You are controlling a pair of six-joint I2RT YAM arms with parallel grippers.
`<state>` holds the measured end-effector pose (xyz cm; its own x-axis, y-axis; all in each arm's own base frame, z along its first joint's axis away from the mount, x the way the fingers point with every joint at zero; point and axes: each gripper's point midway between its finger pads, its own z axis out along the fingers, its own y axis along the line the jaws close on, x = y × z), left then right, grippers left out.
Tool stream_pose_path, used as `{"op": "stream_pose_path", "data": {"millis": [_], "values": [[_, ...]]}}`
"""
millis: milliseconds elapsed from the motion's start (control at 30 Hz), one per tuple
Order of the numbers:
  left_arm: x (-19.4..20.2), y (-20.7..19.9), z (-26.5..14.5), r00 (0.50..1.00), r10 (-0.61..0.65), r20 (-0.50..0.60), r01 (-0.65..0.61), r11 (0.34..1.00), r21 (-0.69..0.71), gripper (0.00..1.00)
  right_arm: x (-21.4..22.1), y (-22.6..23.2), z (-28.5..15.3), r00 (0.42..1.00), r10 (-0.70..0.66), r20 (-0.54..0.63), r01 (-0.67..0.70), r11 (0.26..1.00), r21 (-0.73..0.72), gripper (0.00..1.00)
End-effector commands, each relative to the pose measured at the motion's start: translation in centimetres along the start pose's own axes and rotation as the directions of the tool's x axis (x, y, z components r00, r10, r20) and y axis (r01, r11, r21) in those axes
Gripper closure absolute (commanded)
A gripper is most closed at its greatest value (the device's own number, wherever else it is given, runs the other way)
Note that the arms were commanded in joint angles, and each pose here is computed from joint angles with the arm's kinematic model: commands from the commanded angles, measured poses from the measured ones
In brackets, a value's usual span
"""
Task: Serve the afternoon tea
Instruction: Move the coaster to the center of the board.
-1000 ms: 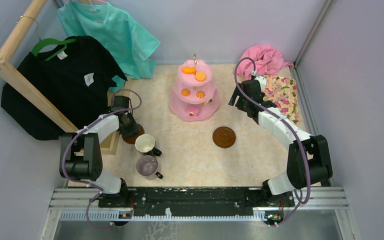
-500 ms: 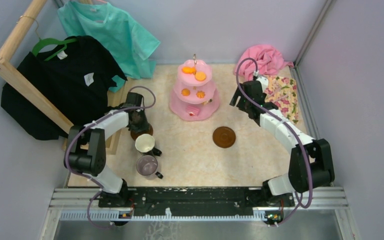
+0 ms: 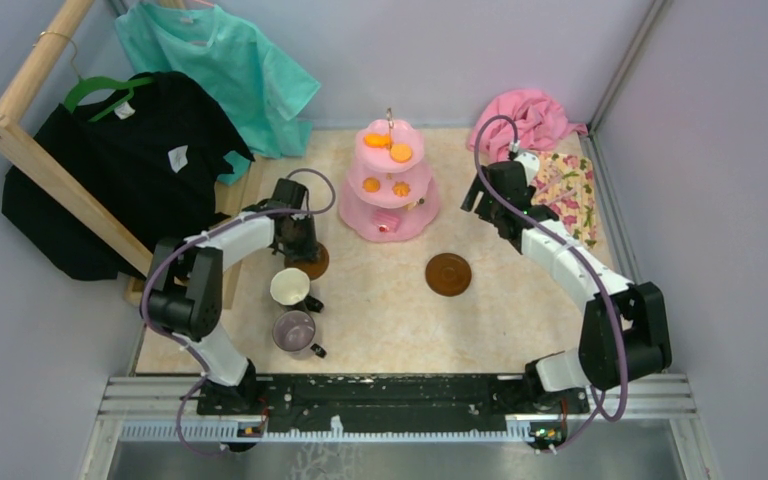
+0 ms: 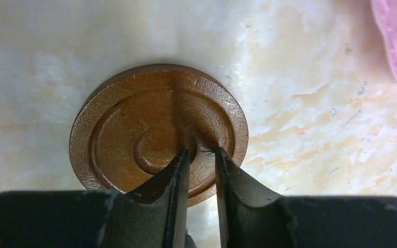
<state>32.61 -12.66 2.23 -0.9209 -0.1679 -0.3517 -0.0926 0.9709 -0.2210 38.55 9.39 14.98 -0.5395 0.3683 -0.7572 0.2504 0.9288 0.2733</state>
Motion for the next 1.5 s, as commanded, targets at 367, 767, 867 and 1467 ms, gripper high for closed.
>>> {"op": "stream_pose_path", "data": {"millis": [367,767,867,1467], "values": [[6.8,-4.1,2.0,0.964,0.131,-0.229,-0.111,0.989,0.099,0.71,-2.0,-0.4,-1.6,0.997,0.012,0.073,-0.012,1.000,-0.003,0.22],[8.1,-7.8,2.0,0.947,0.212,-0.240,-0.178,0.971,0.157,0.72,-2.2,-1.2,-2.1,0.997,0.018,0.079,-0.019,1.000,0.009,0.22],[8.5,-8.4,2.1,0.943,0.218,-0.250,-0.181,0.970,0.164,0.72,-2.4,-1.4,-2.3,0.996,0.022,0.082,-0.023,1.000,0.008,0.22],[11.9,-5.7,1.5,0.928,0.143,-0.344,-0.135,0.990,0.049,0.72,-3.0,-1.5,-2.6,0.996,0.009,0.090,-0.010,1.000,0.003,0.22]]}}
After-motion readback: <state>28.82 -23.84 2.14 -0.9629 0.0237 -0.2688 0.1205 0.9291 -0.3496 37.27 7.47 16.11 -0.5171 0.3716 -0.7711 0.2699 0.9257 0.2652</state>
